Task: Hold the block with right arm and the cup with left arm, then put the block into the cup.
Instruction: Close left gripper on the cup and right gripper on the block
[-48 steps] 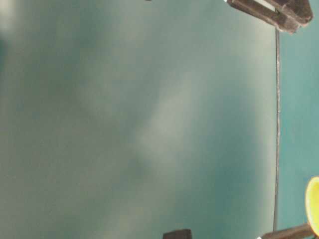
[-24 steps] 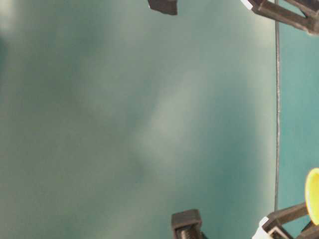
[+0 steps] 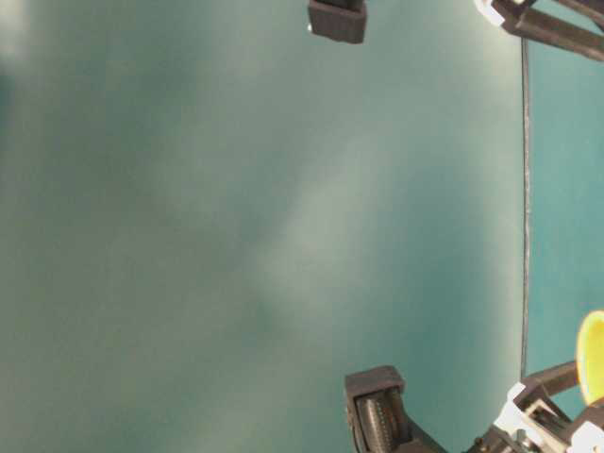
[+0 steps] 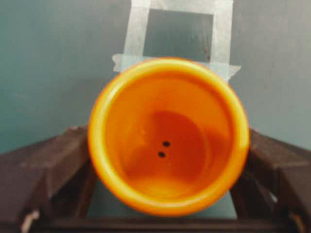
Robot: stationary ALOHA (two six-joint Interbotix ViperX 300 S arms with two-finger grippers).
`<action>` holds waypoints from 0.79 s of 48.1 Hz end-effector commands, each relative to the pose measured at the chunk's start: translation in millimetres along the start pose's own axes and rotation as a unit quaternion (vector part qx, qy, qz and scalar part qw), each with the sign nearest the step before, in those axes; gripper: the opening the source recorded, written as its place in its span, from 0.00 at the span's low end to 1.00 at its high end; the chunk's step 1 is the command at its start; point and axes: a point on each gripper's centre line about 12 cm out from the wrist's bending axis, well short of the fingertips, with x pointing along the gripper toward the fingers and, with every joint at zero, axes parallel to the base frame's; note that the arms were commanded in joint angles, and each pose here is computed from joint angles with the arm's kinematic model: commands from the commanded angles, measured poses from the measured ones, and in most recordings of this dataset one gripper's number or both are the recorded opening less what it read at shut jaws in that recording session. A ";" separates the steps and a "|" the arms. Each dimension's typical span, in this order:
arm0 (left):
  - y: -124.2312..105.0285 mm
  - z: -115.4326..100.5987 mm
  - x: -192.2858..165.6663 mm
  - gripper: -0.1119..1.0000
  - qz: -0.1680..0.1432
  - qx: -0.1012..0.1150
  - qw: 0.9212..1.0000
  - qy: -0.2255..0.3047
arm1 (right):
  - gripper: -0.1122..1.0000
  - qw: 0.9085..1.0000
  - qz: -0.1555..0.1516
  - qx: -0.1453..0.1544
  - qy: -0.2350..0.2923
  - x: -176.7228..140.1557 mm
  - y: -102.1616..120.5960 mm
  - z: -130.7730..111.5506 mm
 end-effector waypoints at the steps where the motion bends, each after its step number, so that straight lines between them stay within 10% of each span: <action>1: 1.7 6.6 -2.7 0.80 0.002 0.002 1.000 -0.011 | 0.62 1.000 0.001 0.000 -0.018 0.0 0.2 11.4; 38: 1.9 11.5 -7.9 0.68 0.003 0.003 1.000 -0.021 | 0.61 1.000 0.005 -0.004 0.005 18.6 5.1 3.1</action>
